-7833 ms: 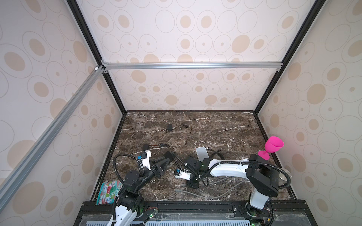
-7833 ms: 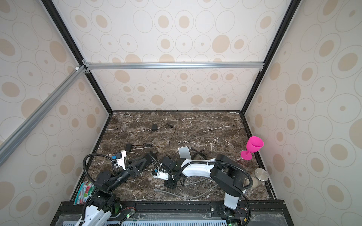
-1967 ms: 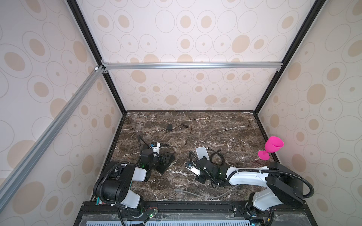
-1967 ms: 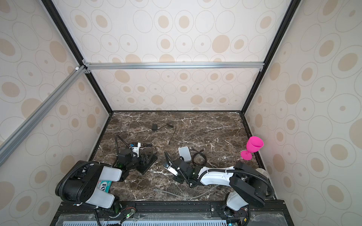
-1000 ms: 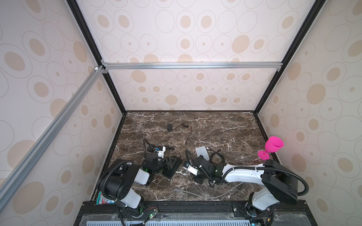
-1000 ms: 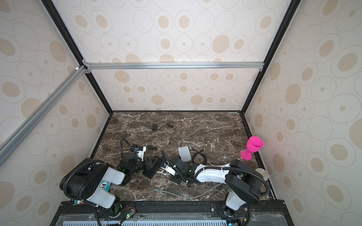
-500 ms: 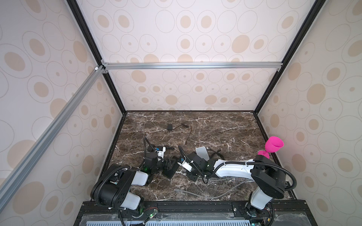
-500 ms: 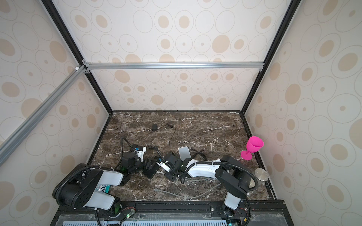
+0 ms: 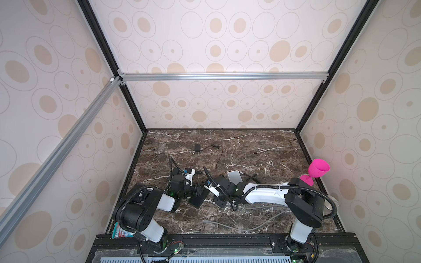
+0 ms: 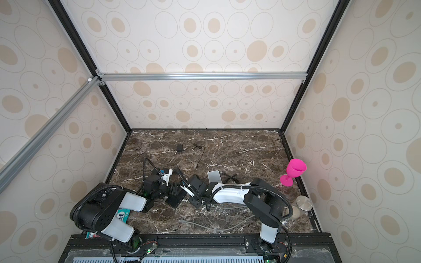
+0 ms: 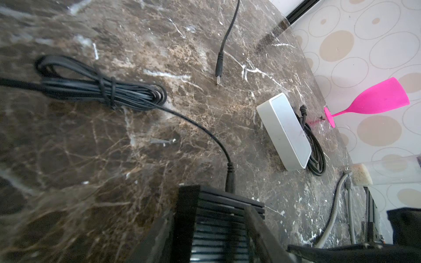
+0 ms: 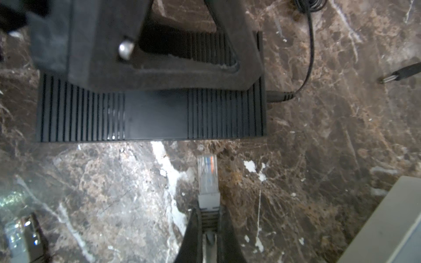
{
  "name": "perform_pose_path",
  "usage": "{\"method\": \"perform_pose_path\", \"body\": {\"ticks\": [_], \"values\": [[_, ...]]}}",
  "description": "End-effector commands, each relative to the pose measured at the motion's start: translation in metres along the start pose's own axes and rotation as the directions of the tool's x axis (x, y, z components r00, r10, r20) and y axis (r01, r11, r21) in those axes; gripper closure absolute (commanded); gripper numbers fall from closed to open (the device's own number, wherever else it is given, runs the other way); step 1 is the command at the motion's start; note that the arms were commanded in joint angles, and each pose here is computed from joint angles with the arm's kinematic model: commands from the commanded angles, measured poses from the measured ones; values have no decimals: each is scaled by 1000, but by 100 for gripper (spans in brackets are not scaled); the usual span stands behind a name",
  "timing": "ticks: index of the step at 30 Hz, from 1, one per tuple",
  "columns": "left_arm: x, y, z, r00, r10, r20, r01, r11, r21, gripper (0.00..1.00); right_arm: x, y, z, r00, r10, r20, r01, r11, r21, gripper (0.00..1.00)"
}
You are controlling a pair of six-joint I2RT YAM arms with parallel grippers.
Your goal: Insert the plug into the switch port
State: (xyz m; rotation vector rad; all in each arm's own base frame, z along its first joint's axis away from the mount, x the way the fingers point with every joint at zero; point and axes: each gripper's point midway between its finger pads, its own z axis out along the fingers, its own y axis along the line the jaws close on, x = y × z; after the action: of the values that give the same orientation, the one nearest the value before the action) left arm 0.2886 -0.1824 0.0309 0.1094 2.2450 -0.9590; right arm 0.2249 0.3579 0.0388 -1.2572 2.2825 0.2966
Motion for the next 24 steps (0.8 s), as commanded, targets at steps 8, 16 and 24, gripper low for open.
{"method": "perform_pose_path", "body": {"ticks": [8, 16, 24], "values": [[25, 16, 1, 996, -45, -84, 39, 997, -70, 56, -5, -3, 9, 999, 29, -28, -29, 1000, 8, 100], [30, 16, 3, 993, -63, -100, 58, 997, -55, 63, -2, -6, 12, 998, 47, -36, -47, 999, 12, 100], [33, 18, 5, 991, -72, -113, 66, 996, -58, 63, -6, -11, 17, 998, 54, -30, -54, 999, 9, 100]]}}
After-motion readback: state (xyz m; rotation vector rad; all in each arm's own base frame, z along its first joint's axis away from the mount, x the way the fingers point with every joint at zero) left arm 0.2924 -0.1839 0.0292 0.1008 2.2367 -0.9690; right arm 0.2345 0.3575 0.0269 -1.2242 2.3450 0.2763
